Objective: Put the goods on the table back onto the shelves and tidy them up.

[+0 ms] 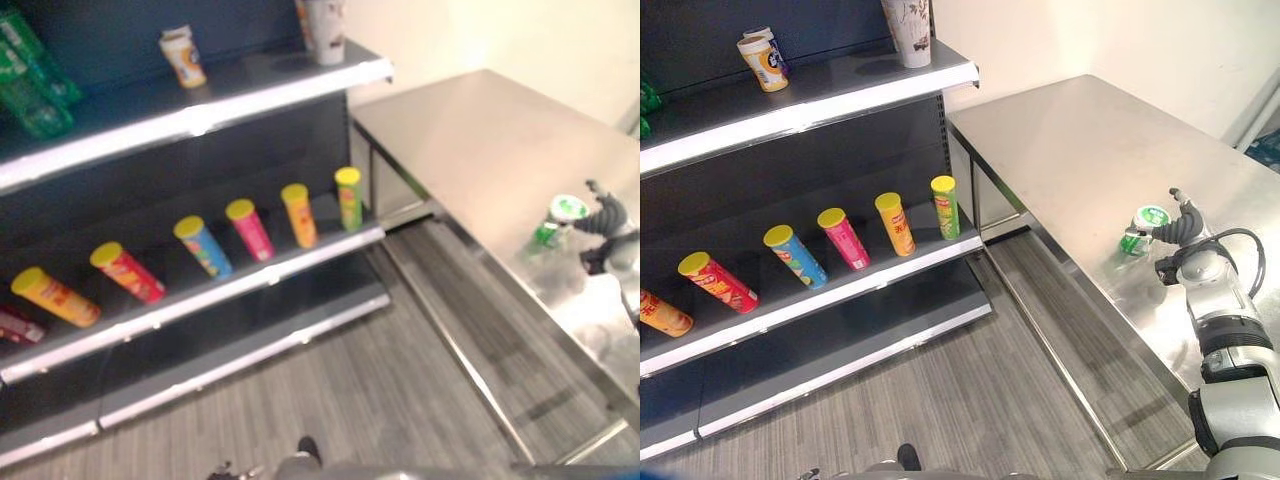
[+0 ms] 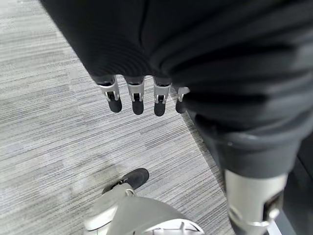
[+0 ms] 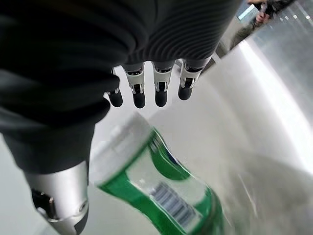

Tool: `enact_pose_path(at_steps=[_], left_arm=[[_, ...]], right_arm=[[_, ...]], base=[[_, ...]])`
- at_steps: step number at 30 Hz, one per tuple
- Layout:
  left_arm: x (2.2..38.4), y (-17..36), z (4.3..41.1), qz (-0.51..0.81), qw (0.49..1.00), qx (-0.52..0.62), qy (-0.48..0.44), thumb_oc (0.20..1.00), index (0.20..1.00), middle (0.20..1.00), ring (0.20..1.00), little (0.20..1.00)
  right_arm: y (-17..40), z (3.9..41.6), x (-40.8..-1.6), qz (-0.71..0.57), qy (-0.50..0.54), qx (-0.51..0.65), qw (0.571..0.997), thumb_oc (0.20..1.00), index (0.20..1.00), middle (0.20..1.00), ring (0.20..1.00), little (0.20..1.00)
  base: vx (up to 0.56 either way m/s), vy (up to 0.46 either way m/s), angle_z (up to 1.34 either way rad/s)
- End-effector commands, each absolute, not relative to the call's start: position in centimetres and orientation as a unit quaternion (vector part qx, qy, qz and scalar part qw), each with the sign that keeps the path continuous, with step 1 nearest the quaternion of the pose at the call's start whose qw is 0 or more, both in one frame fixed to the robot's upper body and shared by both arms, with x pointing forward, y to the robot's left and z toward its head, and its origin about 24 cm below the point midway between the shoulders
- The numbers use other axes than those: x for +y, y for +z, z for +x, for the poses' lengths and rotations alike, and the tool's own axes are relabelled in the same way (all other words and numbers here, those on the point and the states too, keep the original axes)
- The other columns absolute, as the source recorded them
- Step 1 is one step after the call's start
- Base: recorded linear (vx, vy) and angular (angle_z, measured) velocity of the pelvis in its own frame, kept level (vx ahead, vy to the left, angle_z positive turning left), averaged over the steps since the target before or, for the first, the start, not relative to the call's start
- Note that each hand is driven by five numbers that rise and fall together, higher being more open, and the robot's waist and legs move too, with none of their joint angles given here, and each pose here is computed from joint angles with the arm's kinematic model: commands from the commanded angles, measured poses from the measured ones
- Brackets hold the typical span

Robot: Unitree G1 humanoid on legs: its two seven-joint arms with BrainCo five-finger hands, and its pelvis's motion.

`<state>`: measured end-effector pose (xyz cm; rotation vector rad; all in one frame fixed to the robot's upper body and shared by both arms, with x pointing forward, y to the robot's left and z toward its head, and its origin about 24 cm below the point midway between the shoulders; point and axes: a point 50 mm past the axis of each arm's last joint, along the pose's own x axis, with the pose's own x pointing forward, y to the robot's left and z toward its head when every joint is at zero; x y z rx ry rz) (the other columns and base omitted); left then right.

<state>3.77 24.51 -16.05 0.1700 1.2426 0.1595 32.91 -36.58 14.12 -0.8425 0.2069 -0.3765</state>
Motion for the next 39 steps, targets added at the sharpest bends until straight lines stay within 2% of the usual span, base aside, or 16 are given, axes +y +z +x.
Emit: enact_pose_path(at_steps=[1, 15, 36, 37, 38, 39], left_arm=[[24.4, -15.9, 5.7, 0.093, 0.819, 0.562, 0.066, 1.0, 1.0, 1.0, 1.0, 1.0], [24.4, -16.0, 5.7, 0.096, 0.817, 0.565, 0.067, 1.0, 1.0, 1.0, 1.0, 1.0], [24.4, -16.0, 5.7, 0.098, 0.817, 0.565, 0.069, 1.0, 1.0, 1.0, 1.0, 1.0], [24.4, -16.0, 5.7, 0.099, 0.816, 0.565, 0.068, 1.0, 1.0, 1.0, 1.0, 1.0], [24.4, -16.0, 5.8, 0.1, 0.817, 0.564, 0.066, 1.0, 1.0, 1.0, 1.0, 1.0], [24.4, -16.0, 5.8, 0.1, 0.817, 0.564, 0.066, 1.0, 1.0, 1.0, 1.0, 1.0]], right_arm=[[17.1, 34.6, -35.4, -0.416, -0.178, 0.051, 0.89, 1.0, 1.0, 1.0, 1.0, 1.0], [16.1, 34.9, -36.5, -0.404, -0.209, 0.1, 0.885, 1.0, 1.0, 1.0, 1.0, 1.0], [16.0, 35.0, -36.8, -0.4, -0.221, 0.114, 0.882, 1.0, 1.0, 1.0, 1.0, 1.0], [15.8, 34.9, -37.0, -0.399, -0.223, 0.124, 0.881, 0.347, 0.347, 0.347, 0.347, 0.347], [15.7, 34.8, -37.1, -0.399, -0.225, 0.128, 0.88, 0.2, 0.2, 0.2, 0.2, 0.2], [15.8, 34.8, -37.1, -0.399, -0.225, 0.128, 0.88, 0.2, 0.2, 0.2, 0.2, 0.2]], base=[[0.0, 0.0, 0.0], [0.0, 0.0, 0.02], [0.0, 0.0, 0.04], [0.0, 0.0, 0.0], [0.0, 0.0, 0.0], [0.0, 0.0, 0.0]])
